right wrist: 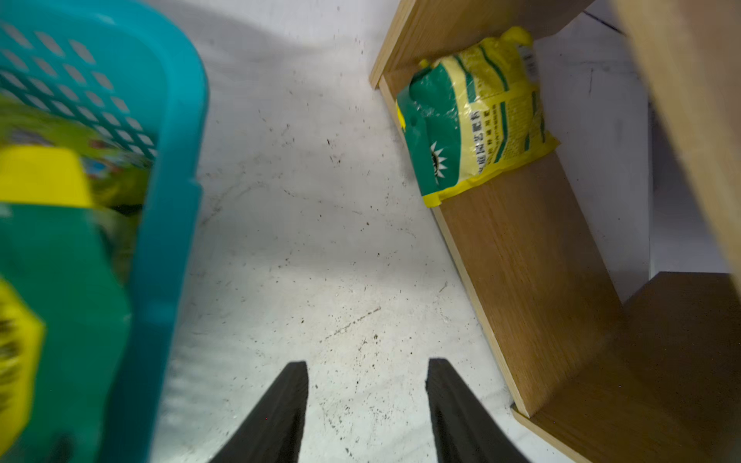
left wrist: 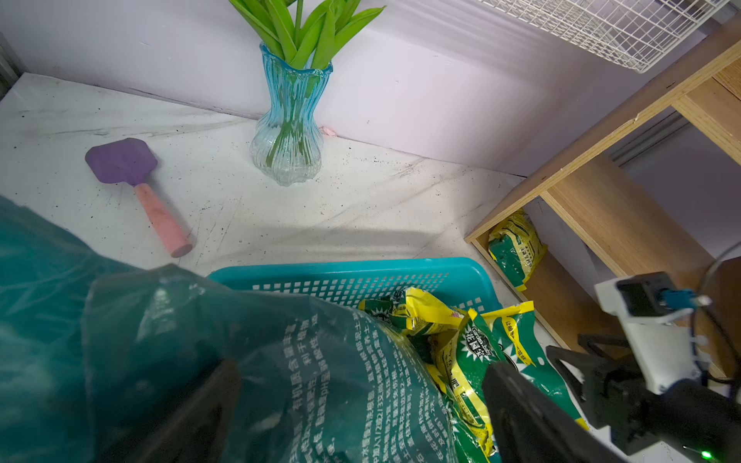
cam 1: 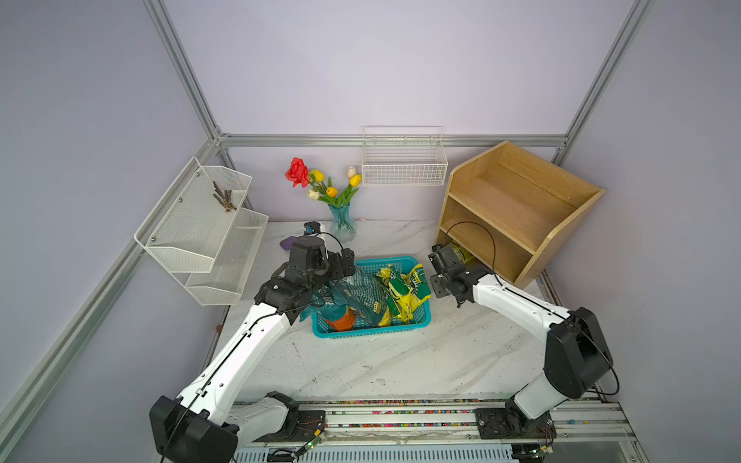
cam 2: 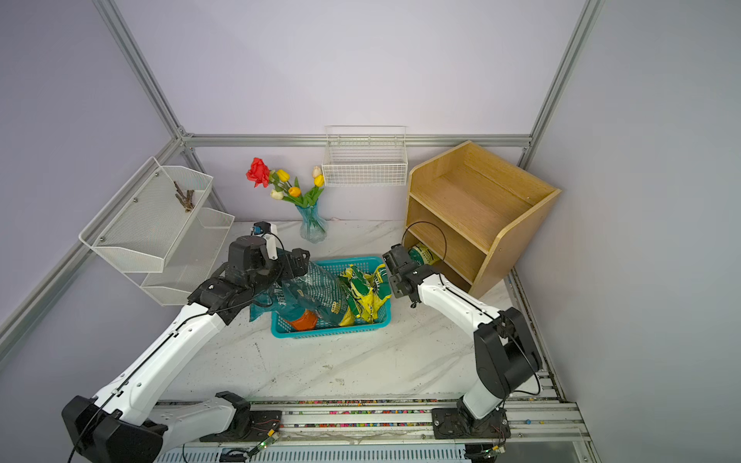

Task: Take down the fertilizer bag from the shelf
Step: Pick up the fertilizer bag from the shelf, then place the fertilizer bag in the storage box, then reset both arms

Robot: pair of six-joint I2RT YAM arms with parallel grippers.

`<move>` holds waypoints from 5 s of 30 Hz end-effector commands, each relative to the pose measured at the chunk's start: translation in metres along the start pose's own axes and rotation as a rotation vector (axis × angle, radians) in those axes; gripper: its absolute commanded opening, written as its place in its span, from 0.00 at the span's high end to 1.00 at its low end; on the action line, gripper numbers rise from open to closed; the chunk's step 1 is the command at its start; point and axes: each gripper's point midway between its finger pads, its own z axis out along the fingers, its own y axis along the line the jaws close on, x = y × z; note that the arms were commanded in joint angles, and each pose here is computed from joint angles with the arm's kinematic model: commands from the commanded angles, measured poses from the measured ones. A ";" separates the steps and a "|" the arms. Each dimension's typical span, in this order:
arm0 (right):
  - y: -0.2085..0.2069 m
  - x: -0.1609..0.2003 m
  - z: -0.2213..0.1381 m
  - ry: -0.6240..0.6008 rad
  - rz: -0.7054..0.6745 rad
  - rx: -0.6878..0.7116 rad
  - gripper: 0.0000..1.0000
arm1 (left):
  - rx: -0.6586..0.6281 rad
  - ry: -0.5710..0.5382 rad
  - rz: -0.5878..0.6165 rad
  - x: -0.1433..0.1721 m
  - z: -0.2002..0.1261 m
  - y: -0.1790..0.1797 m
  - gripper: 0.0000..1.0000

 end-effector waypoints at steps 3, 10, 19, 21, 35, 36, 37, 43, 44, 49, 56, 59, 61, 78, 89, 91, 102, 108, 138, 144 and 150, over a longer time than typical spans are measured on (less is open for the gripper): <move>-0.015 -0.005 0.038 0.056 -0.154 0.198 0.42 | -0.056 0.055 0.008 0.018 0.006 0.016 0.00; -0.025 -0.036 0.067 0.021 -0.207 0.329 0.40 | -0.075 0.066 0.018 0.023 0.004 0.021 0.00; -0.044 -0.053 0.100 -0.030 -0.235 0.457 0.40 | -0.091 0.072 0.033 0.025 0.005 0.024 0.00; -0.053 -0.054 0.106 -0.022 -0.219 0.462 0.40 | -0.092 0.070 0.034 0.024 0.005 0.024 0.00; -0.042 -0.051 0.131 -0.009 -0.152 0.321 0.83 | -0.101 0.074 0.037 0.022 0.006 0.024 0.00; -0.042 -0.052 0.129 -0.010 -0.145 0.317 0.89 | -0.102 0.072 0.038 0.022 0.005 0.024 0.00; -0.043 -0.051 0.125 -0.011 -0.134 0.316 0.95 | -0.102 0.072 0.038 0.022 0.005 0.025 0.00; -0.054 -0.050 0.093 -0.036 -0.049 0.305 1.00 | -0.095 0.078 0.030 0.023 0.007 0.023 0.00; -0.055 -0.047 0.084 -0.035 -0.031 0.295 1.00 | -0.094 0.079 0.029 0.023 0.008 0.023 0.00; -0.058 -0.034 0.032 -0.058 0.128 0.184 1.00 | -0.089 0.076 0.029 0.024 0.010 0.023 0.00; -0.046 -0.040 -0.056 -0.163 0.242 -0.098 1.00 | -0.069 0.077 0.024 0.023 0.013 0.018 0.00; -0.047 -0.052 -0.096 -0.223 0.255 -0.185 1.00 | -0.069 0.075 0.023 0.022 0.013 0.018 0.00; -0.048 -0.062 -0.127 -0.290 0.250 -0.250 1.00 | -0.068 0.072 0.024 0.021 0.012 0.018 0.00; -0.003 -0.089 -0.293 -0.594 0.104 -0.770 1.00 | -0.074 0.053 0.017 0.014 0.008 0.018 0.00; 0.046 -0.066 -0.236 -0.453 0.153 -0.846 1.00 | -0.080 0.055 0.012 0.017 0.007 0.019 0.00; 0.050 -0.060 -0.214 -0.421 0.188 -0.820 1.00 | -0.080 0.056 0.012 0.017 0.007 0.020 0.00; 0.101 -0.017 -0.132 -0.203 0.136 -0.790 1.00 | -0.091 0.048 0.021 0.016 0.005 0.022 0.00; 0.136 0.021 -0.098 -0.058 0.042 -0.737 1.00 | -0.075 0.020 0.014 0.006 -0.003 0.018 0.00; -0.043 -0.025 -0.086 -0.438 0.302 -0.169 0.37 | -0.647 -0.305 0.029 -0.045 -0.124 0.161 0.00; -0.066 0.003 -0.035 -0.517 0.376 -0.090 0.37 | -0.617 -0.253 -0.042 0.006 -0.097 0.190 0.00; -0.099 0.009 -0.014 -0.630 0.365 0.096 0.36 | -0.624 -0.202 -0.044 0.060 -0.069 0.217 0.00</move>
